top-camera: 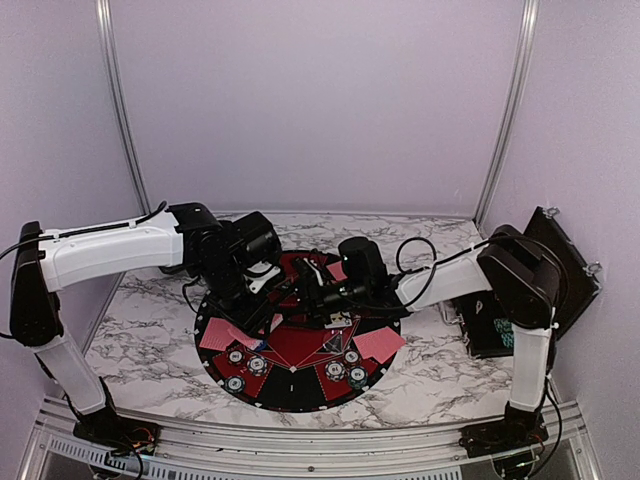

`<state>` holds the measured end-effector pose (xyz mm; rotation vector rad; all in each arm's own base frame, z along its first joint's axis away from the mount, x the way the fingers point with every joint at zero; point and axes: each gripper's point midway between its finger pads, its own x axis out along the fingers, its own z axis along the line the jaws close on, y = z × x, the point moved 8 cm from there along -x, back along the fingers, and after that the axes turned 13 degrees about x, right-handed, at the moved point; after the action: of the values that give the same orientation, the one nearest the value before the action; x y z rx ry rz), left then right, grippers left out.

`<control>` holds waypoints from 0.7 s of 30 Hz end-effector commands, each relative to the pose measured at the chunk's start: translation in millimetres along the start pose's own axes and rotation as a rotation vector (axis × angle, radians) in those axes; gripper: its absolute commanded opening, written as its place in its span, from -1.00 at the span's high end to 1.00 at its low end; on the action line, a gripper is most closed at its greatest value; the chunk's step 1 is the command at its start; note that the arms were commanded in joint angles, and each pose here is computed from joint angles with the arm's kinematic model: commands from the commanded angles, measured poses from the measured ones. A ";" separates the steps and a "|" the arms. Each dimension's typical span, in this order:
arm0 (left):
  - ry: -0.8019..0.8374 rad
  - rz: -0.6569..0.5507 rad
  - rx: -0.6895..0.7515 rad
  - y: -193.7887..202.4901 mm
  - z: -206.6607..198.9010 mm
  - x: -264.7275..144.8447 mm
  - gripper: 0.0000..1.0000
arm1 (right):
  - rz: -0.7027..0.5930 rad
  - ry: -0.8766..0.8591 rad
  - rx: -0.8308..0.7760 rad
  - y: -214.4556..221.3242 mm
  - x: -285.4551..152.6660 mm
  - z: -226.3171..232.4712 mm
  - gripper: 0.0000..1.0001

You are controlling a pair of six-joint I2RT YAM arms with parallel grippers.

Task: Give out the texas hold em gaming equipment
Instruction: Pick up the poker card from the face-down deck piles.

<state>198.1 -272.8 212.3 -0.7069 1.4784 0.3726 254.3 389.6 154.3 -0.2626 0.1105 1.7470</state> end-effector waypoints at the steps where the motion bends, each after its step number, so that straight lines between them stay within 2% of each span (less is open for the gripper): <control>1: 0.000 -0.007 0.017 -3.6 -2.4 -5.8 -0.05 | 0.033 -0.041 -0.034 -0.7 16.3 11.8 -0.57; 10: -0.004 -0.014 0.015 -3.0 -1.8 -8.6 -0.05 | 0.054 -0.020 -0.015 1.9 28.0 0.7 -0.49; 21: -0.009 -0.020 0.010 -0.2 -1.6 -11.2 -0.05 | -0.033 0.094 0.016 -6.2 13.8 -22.9 -0.21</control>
<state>198.3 -272.2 212.2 -0.7026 1.4707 0.3762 249.3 408.7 141.3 -0.2773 0.1166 1.7781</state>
